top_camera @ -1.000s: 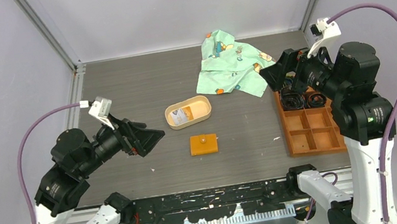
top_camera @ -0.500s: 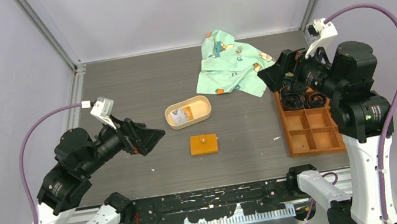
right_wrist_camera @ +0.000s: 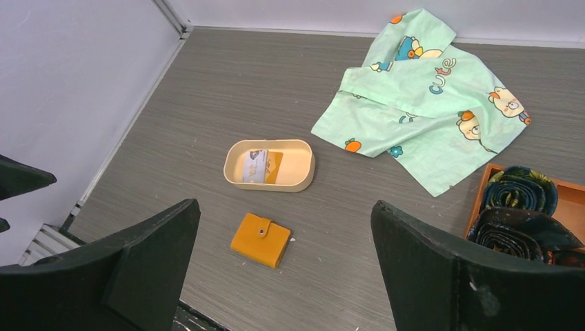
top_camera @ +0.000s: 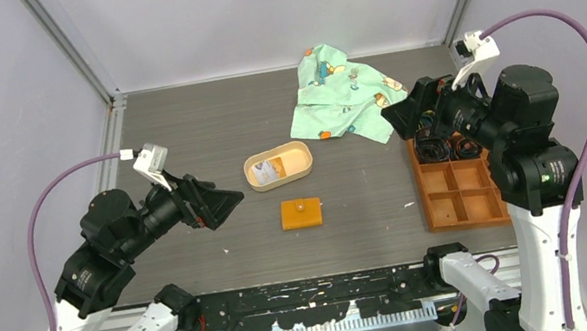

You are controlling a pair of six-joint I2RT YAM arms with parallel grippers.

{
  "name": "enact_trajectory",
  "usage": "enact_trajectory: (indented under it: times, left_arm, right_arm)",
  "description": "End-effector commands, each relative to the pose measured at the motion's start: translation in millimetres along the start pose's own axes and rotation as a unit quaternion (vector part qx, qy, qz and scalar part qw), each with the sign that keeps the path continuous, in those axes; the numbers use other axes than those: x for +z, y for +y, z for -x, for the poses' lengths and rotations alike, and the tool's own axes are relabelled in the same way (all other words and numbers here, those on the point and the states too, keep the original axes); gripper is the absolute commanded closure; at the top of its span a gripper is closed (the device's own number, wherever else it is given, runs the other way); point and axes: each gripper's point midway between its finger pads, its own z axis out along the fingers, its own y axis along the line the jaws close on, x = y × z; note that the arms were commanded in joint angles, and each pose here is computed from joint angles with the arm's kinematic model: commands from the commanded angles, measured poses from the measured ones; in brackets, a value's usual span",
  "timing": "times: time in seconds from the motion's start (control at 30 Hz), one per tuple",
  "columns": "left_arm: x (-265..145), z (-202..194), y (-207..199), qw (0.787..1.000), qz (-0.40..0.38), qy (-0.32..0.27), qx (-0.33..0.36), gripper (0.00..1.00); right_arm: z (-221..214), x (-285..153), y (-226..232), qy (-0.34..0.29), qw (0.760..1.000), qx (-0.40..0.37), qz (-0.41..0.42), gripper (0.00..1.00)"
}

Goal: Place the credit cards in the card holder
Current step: Reset both arms

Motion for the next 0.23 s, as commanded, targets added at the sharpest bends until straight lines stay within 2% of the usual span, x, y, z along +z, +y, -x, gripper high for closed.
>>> enact_trajectory:
  times: [0.0,0.2]
  left_arm:
    - [-3.7,11.0,-3.9,1.000,-0.008,-0.024,0.018,0.00]
    - [-0.8,8.0,-3.0,0.999,-0.013,-0.024,0.021,0.00]
  right_arm:
    - [9.5,3.0,2.3,-0.016,1.000,-0.011,0.010,0.00]
    - [6.2,5.5,0.8,-0.012,1.000,-0.011,0.013,0.01]
